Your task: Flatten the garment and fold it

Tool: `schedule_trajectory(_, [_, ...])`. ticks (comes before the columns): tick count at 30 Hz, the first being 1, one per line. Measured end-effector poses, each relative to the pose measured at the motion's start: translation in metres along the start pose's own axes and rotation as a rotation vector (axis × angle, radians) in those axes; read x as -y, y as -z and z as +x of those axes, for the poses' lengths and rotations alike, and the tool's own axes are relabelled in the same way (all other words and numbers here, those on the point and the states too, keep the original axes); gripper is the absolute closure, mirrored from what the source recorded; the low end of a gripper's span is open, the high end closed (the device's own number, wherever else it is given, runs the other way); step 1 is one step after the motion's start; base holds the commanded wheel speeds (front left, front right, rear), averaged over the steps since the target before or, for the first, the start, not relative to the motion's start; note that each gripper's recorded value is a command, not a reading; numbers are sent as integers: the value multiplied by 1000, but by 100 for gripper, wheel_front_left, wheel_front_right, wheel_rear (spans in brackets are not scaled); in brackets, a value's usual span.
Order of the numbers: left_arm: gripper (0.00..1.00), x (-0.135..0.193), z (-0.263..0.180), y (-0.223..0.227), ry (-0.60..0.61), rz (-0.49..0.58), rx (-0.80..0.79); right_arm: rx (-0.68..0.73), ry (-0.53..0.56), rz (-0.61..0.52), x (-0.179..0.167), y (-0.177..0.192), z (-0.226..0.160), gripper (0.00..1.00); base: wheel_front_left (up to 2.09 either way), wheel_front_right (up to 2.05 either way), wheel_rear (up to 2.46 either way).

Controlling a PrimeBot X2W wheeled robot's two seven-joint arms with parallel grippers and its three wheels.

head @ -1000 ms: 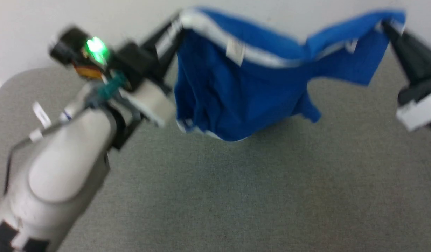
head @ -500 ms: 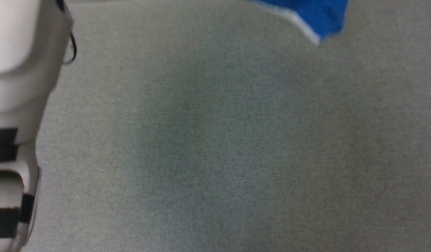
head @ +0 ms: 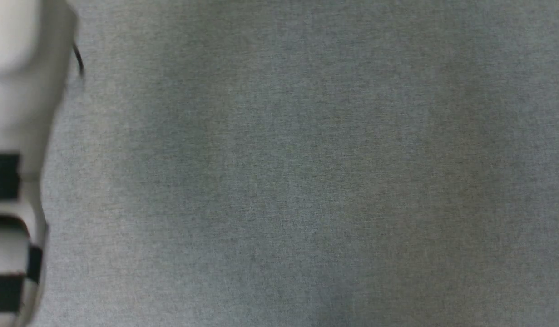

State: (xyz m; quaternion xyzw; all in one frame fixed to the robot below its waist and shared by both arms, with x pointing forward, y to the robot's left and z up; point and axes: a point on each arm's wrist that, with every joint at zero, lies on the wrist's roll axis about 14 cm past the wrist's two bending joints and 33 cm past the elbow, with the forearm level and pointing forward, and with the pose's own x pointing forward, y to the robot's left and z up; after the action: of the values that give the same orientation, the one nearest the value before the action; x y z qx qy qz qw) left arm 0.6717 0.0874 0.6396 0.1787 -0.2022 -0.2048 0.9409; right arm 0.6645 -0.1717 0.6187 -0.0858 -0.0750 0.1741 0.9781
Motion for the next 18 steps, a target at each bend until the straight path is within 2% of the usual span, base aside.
schedule_trajectory(5, [100, 29, -60, 63, 17, -47, -154, -120, -80, 32, -33, 62, -43, 100, 0, 0, 0])
schedule_trajectory(9, [100, 65, -121, 86, 40, -106, -262, -250, -155, 62, -62, 101, -101, 100, 0, 0, 0])
schedule_trajectory(12, [100, 88, -167, 88, 52, -159, -325, -319, -195, 107, -82, 115, -144, 100, 0, 0, 0])
schedule_trajectory(18, [100, 118, -251, 81, 83, -211, -443, -407, -219, 149, -103, 116, -212, 100, 0, 0, 0])
